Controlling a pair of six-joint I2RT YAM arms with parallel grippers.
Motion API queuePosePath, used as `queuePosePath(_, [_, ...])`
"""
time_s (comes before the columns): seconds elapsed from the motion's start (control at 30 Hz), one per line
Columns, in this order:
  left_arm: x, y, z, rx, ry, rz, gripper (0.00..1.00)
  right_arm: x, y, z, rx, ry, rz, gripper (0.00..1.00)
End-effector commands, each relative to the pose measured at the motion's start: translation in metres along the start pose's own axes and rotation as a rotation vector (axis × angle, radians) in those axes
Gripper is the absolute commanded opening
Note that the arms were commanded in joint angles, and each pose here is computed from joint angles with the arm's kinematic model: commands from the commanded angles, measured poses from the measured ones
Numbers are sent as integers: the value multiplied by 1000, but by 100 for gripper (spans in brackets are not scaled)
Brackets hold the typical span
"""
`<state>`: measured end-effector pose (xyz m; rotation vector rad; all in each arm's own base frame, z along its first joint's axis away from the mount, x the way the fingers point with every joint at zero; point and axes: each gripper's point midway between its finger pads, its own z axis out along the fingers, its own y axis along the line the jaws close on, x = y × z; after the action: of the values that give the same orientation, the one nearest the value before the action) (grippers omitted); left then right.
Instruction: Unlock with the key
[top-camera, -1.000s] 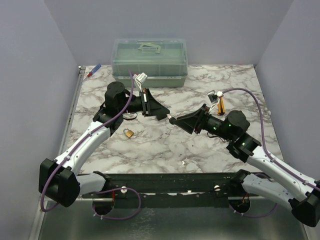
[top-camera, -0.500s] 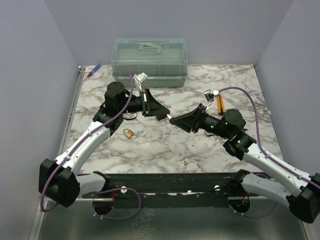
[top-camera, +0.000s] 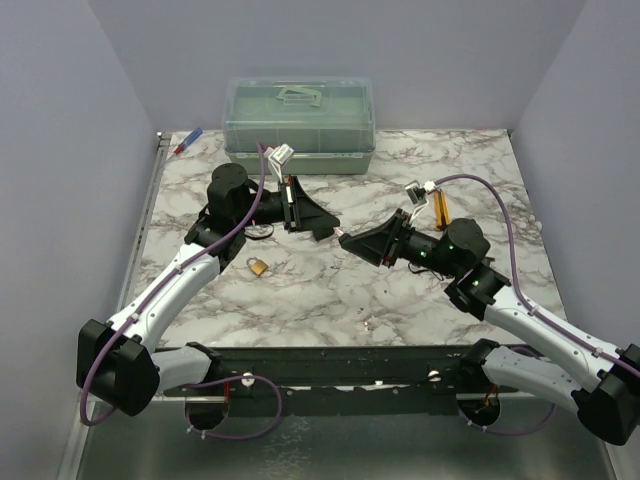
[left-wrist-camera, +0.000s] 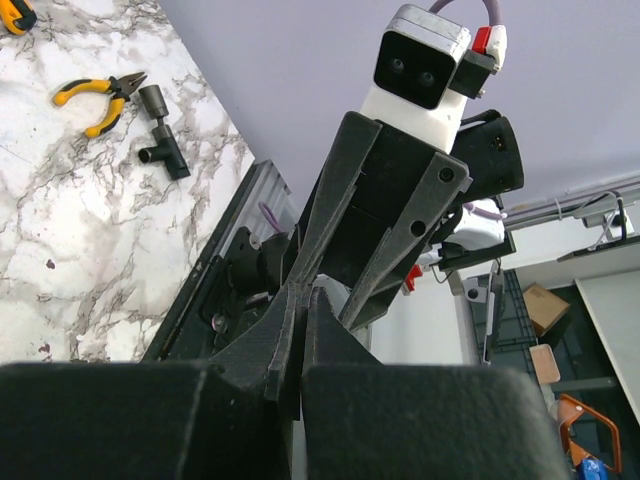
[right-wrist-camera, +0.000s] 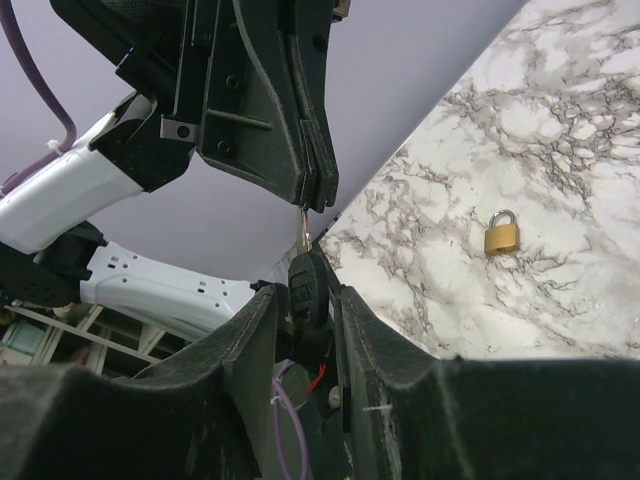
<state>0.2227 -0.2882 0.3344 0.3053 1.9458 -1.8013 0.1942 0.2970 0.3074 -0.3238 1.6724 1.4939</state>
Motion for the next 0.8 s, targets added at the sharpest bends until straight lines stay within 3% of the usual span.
queuePosePath(0.0, [-4,-15,-4,36,-9,43,0,0,3,0,-27,0,-5,33])
queuePosePath(0.4, [-4,-12,-3,31,-14,38,0,-3,5,3,-34,-3,0,28])
queuePosePath(0.67, [-4,1,0,4,-27,17,1,-2,4,3,-36,-4,4,9])
queuePosePath(0.77, [-3,6,1,-6,-22,5,19,-3,0,1,-14,-17,8,0])
